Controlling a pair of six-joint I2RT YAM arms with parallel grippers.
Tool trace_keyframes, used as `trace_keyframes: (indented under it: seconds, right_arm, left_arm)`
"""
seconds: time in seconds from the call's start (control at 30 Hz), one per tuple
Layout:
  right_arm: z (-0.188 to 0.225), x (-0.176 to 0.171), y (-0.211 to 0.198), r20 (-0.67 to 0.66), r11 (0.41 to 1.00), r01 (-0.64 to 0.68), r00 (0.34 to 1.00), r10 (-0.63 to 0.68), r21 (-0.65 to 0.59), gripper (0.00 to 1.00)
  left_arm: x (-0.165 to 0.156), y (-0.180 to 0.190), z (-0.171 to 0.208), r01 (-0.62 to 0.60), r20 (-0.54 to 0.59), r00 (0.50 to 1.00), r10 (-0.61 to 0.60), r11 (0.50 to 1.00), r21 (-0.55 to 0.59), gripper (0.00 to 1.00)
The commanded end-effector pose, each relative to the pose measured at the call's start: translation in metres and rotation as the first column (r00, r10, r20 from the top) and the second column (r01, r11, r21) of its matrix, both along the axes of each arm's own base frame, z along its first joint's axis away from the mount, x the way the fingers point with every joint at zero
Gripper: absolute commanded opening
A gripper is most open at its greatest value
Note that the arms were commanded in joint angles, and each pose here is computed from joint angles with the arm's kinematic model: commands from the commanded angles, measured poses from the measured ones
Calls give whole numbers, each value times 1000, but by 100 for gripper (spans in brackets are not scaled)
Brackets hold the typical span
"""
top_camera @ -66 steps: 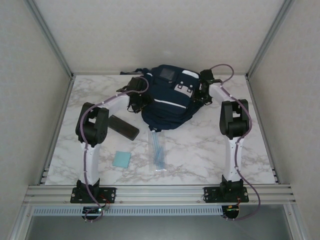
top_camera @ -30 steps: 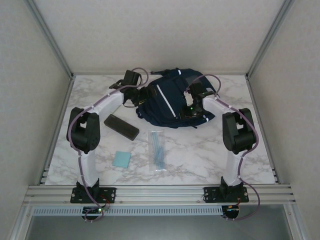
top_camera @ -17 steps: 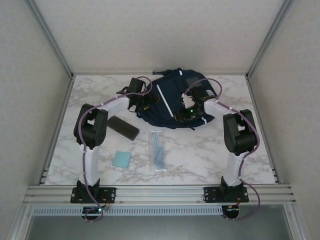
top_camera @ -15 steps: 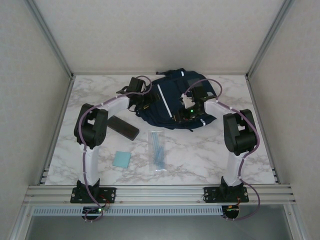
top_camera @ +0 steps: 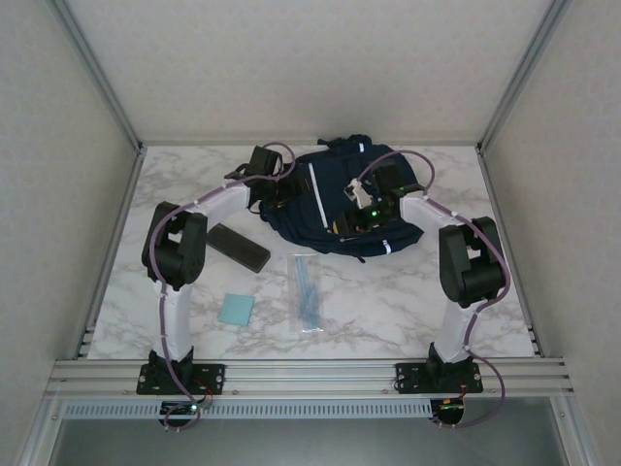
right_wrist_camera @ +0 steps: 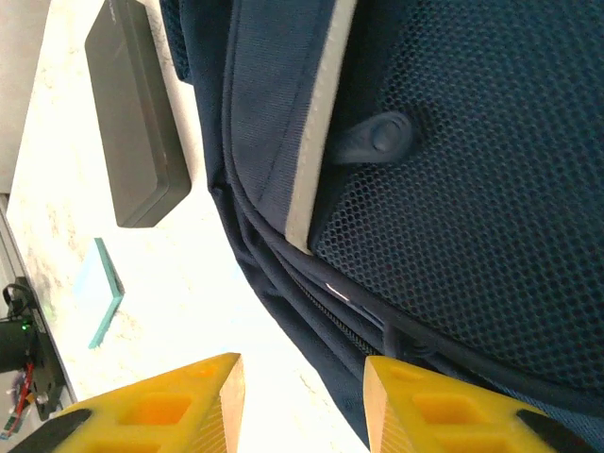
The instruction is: Pack books, pencil case, and school supplies into a backpack
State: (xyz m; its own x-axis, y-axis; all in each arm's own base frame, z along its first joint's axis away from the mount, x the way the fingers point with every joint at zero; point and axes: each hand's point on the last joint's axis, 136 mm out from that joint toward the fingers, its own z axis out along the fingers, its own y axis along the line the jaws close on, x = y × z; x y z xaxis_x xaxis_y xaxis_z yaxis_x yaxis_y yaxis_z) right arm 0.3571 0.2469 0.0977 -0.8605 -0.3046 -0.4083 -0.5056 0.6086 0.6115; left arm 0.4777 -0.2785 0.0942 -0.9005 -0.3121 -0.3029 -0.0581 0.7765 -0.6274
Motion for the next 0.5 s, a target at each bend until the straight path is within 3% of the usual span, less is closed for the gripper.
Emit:
trace_keyframes:
  seconds: [0.0, 0.13, 0.3, 0.47]
  right_arm:
    - [-8, -14, 16, -3, 997, -80, 997, 80, 10, 37]
    - [2, -38, 37, -45, 975, -176, 982, 184, 138, 34]
    - [-7, -15, 8, 89, 997, -10, 996, 17, -76, 35]
    - [-10, 9, -28, 222, 948, 174, 968, -115, -267, 37]
  left_arm:
    - [-21, -8, 13, 51, -20, 999, -51, 999, -10, 73]
    - [-20, -8, 8, 44, -30, 999, -44, 999, -14, 73]
    - [-21, -7, 7, 34, -38, 999, -35, 999, -17, 73]
    - [-29, -4, 8, 27, -47, 999, -28, 999, -18, 73]
